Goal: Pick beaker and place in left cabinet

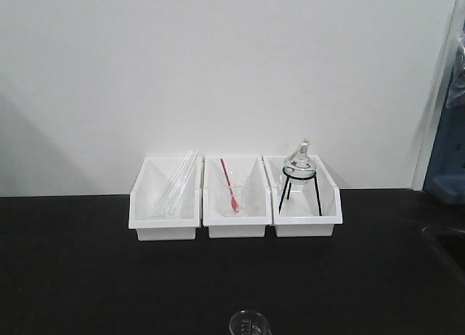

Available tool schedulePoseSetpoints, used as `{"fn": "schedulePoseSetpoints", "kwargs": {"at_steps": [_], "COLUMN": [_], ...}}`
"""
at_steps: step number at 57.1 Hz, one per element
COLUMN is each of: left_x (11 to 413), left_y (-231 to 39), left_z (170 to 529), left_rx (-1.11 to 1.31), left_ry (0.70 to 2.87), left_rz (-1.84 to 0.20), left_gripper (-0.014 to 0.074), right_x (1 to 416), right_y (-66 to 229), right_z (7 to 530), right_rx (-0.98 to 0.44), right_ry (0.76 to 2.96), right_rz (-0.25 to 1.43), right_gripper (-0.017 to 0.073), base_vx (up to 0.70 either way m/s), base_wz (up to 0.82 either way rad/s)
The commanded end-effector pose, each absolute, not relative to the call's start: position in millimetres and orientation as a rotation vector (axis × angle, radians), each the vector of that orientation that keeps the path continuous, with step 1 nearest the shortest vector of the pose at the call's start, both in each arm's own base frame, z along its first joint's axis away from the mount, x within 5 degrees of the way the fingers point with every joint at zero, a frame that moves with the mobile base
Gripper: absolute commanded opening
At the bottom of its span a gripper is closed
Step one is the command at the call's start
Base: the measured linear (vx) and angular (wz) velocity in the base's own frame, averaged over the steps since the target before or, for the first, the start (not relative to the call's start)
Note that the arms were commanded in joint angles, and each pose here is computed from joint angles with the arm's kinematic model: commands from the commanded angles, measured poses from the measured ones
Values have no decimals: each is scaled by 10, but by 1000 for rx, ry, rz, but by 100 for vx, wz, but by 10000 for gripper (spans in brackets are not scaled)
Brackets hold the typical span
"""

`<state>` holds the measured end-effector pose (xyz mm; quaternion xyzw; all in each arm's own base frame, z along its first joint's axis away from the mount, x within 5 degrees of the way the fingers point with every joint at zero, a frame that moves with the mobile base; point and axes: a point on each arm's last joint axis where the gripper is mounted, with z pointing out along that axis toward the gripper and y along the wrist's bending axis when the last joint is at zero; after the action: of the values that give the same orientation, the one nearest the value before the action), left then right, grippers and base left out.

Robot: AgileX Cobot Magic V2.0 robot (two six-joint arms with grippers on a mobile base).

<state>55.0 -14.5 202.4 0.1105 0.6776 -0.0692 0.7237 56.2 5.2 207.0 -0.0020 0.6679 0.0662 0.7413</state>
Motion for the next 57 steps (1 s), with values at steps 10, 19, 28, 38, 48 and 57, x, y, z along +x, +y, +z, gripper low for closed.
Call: {"fn": "schedulePoseSetpoints", "kwargs": {"at_steps": [10, 19, 28, 38, 48, 57], "left_x": [536, 536, 536, 536, 536, 536], "left_y": [-140, -140, -140, -140, -140, -140], "left_z": [2055, 2055, 2055, 2055, 2055, 2055], "left_rx": [222, 222, 222, 222, 222, 222], "left_ry": [1413, 1413, 1413, 1413, 1413, 1413], "left_rz": [-168, -168, -168, -168, -168, -168], "left_gripper": [1, 1, 1, 1, 1, 1], "right_x": [462, 748, 1255, 1669, 1867, 1881], "right_y": [49, 68, 109, 144, 163, 164], "right_z": [2880, 3522, 3803, 3828, 3728, 3716], "right_rx": [-40, -105, -111, -111, -109, -109], "right_ry": [1171, 1260, 1371, 1455, 1487, 1495], "right_rz": [109, 12, 12, 20, 28, 29], "right_gripper": [-6, -6, -6, -6, -1, 34], "base_vx": [0, 0, 0, 0, 0, 0], "base_wz": [0, 0, 0, 0, 0, 0]}}
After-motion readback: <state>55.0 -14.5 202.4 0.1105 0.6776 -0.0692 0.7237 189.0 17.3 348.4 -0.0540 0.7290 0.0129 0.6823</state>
